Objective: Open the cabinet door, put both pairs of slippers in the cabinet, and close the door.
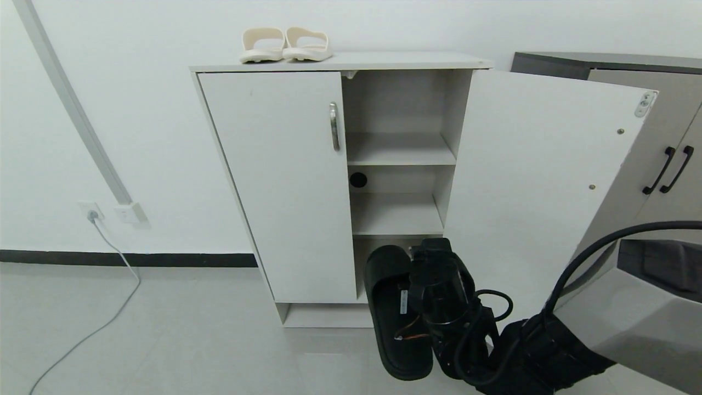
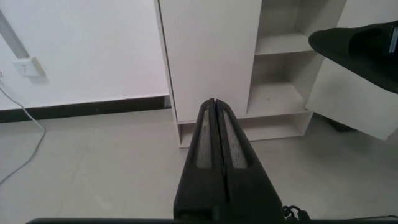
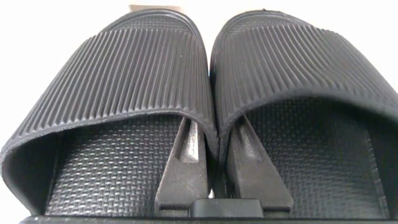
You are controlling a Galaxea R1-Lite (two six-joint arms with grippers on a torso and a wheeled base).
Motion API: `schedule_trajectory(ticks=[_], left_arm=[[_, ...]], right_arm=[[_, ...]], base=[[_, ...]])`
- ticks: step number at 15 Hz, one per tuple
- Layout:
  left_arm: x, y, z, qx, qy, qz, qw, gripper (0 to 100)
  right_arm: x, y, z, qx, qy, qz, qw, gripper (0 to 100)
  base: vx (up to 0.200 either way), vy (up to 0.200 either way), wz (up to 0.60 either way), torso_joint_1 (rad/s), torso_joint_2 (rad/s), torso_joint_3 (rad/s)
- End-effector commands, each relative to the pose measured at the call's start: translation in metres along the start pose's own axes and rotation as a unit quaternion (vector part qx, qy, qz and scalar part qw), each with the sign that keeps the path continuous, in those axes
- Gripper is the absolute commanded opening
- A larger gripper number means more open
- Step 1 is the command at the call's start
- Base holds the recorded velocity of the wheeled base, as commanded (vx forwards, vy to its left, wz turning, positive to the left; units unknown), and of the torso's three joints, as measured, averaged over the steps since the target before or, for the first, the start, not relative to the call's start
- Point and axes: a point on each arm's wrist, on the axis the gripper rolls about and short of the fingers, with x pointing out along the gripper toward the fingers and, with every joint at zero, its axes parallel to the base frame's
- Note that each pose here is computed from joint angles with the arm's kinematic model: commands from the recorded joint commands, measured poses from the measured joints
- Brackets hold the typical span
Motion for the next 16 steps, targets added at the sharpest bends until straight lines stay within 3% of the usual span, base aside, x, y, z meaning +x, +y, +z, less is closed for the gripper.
schedule_trajectory(ticks=[1,13,16], left_arm=[[0.000,0.000,0.000,0.000,0.001,0.000,1.0000,0],[0.000,0.000,0.000,0.000,0.001,0.000,1.0000,0],[0.000,0.000,0.000,0.000,0.001,0.000,1.0000,0]], right_arm=[[0.007,0.001,-0.006,-0.005,0.005,-0.005,1.000,0],[0.019,0.010,-0.013,-0.031,0.010,0.011,0.999,0],[0.024,0.012,-0.019,-0.034,0.013,0.010,0.999,0]], base=[[0.000,0.000,0.00,0.000,0.00,0.000],[0.000,0.000,0.00,0.000,0.00,0.000],[0.000,0.000,0.00,0.001,0.00,-0.152]])
